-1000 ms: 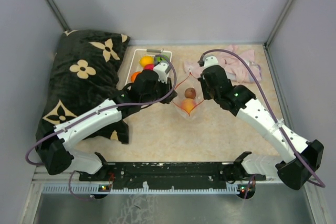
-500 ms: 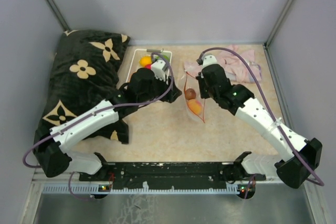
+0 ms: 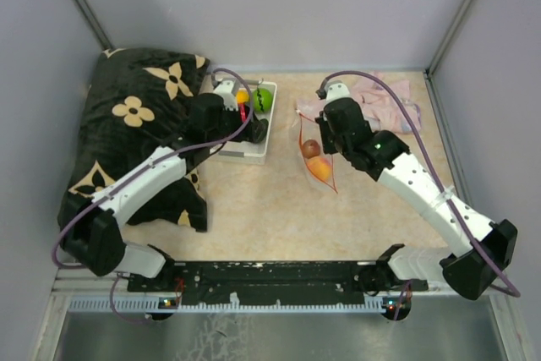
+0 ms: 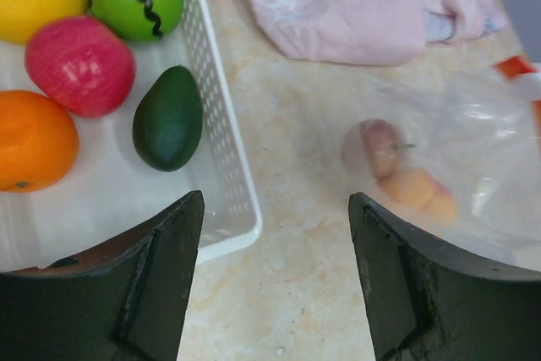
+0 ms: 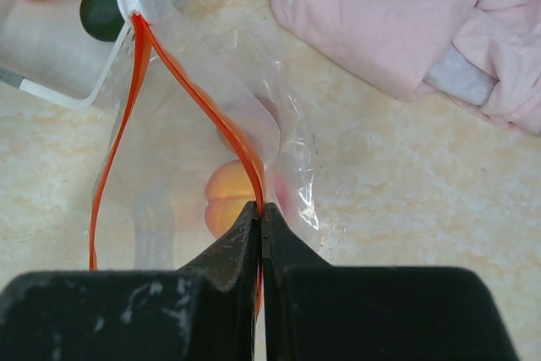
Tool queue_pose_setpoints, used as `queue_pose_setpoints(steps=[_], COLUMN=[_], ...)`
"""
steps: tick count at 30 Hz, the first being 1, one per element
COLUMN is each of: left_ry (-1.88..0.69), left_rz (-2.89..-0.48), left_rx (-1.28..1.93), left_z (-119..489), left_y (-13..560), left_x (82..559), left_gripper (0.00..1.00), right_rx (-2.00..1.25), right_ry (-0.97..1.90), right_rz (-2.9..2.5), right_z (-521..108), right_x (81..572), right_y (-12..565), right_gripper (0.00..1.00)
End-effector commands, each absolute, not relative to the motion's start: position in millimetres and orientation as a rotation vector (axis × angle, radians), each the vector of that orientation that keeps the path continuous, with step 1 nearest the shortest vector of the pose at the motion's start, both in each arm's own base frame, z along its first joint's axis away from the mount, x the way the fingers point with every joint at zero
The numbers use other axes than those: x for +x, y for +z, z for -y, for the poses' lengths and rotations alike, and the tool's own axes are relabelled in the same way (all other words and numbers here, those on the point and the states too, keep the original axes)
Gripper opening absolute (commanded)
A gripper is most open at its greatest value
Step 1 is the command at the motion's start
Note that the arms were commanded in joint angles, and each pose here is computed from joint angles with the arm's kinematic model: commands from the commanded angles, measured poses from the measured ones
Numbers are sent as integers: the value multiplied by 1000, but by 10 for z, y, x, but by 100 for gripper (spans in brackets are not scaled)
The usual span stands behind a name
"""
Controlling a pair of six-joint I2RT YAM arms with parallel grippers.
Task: Place the food in the zip-top bag and seal the zipper
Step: Pick up the fake fruit from the bin.
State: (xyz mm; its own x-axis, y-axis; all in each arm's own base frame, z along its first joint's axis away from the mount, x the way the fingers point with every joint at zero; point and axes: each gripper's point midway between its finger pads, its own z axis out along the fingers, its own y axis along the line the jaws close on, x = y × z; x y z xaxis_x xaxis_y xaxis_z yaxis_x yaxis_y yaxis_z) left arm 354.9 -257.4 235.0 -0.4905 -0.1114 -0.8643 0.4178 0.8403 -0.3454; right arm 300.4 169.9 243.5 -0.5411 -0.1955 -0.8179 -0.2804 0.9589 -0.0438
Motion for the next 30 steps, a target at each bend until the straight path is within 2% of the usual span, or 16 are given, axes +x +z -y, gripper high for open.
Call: queue_pose_setpoints(steps=[1, 10, 16, 30], left_ry=[-630, -428, -364, -483], left_rz=[-2074, -2248, -2238, -2295], left_rx=[240, 215, 263, 445], left_z=[2592, 2481, 2415, 2524], left_y=[1949, 1275, 1207, 854], left_x=[3744, 4191, 4488, 4593], left_gripper=[76, 85, 89, 82], right_rx=[-285, -276, -283, -300], right_ry=[50, -41, -53, -48], right_rz=[-2076, -2069, -2075, -2085], right_z=[-1573, -1439, -1431, -1487], right_x=[3107, 3120, 3123, 3167], right_y=[2803, 2857, 2825, 2754], right_gripper=[0, 0, 0, 0])
